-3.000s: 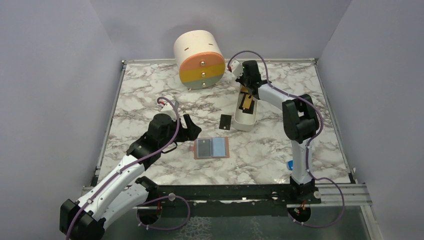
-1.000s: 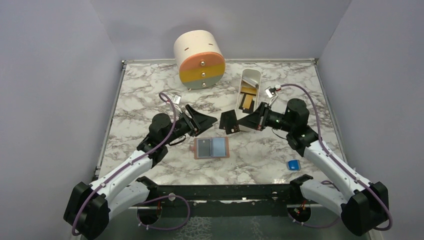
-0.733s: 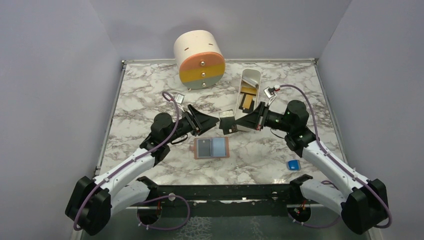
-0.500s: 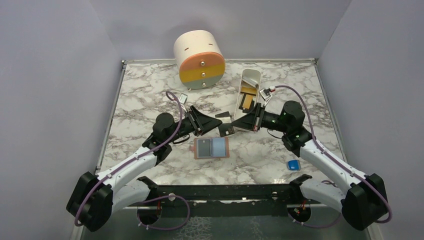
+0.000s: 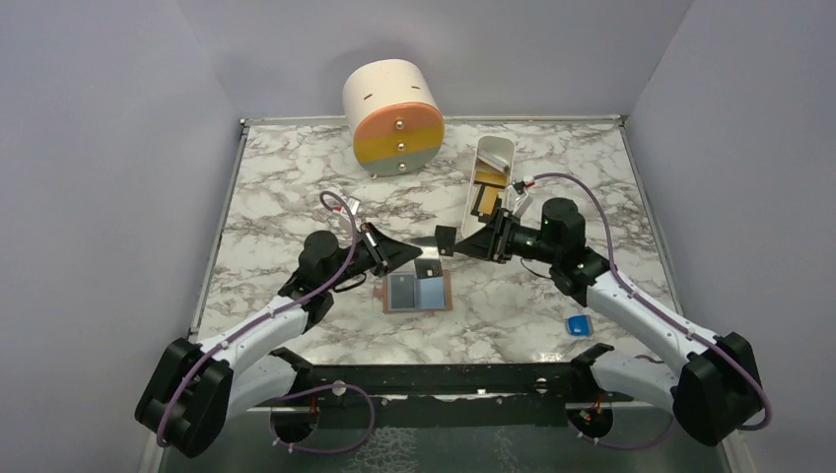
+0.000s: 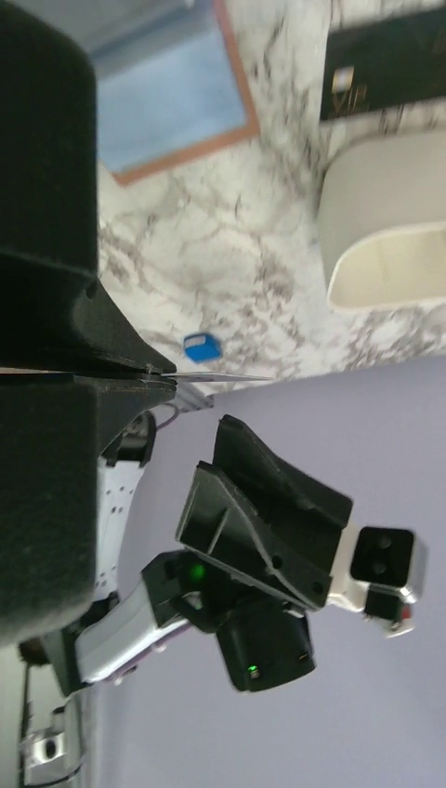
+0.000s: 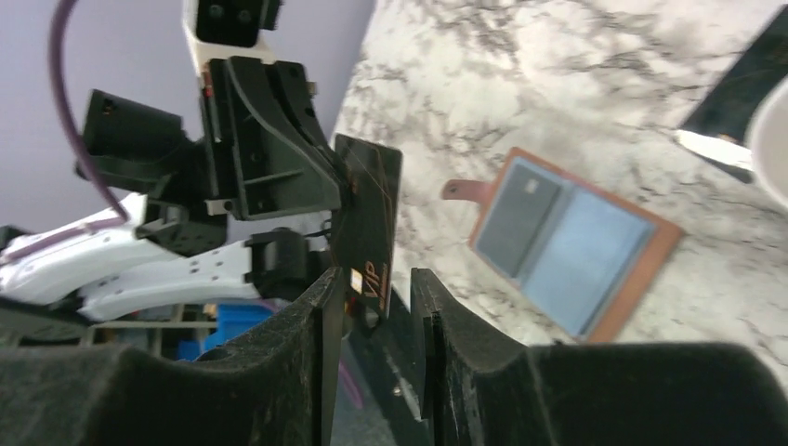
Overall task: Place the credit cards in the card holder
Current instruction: Pick up the credit card from the storage box, then move the storage box to the center of the board.
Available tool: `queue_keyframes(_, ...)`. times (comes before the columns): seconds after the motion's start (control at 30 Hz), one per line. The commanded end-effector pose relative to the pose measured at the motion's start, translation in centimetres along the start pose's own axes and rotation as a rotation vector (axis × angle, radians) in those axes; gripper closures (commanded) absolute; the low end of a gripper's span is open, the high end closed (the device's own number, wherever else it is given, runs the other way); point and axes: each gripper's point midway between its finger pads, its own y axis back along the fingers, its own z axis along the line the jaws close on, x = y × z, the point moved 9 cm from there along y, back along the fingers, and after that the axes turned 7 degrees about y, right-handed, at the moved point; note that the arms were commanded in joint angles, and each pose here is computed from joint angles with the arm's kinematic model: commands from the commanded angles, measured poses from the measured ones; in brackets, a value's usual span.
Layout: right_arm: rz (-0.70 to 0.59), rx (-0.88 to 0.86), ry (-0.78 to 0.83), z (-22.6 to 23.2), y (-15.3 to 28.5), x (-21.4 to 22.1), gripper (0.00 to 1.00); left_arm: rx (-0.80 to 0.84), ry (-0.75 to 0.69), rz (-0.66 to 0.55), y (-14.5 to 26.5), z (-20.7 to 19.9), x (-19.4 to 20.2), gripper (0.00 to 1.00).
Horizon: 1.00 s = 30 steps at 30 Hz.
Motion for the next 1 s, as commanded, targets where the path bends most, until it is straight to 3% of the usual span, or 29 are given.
queue_keyframes(0.0,0.026,0.200,0.074,-3.2,-1.3,0.8,0.67,-0.080,-0.065,-0.014,0.5,2.0,-1.7,1.00)
queue_keyframes(0.17,0.096,0.304,0.113,-5.8,-4.3,2.5,0.63,-0.320,-0.129,-0.001,0.4,4.5,-4.7,1.00)
queue_keyframes(0.3,0.106,0.390,0.162,-8.0,-6.3,2.9,0.59,-0.389,-0.160,0.031,-0.5,5.3,-6.6,1.00)
queue_keyframes(0.63,0.130,0.670,0.251,-12.4,-8.5,1.9,0.58,-0.464,-0.118,0.111,-3.4,8.4,-8.6,1.00)
queue_keyframes(0.97,0.141,0.752,0.261,-14.3,-9.3,2.2,0.58,-0.546,-0.006,0.190,-5.3,12.5,-9.1,1.00)
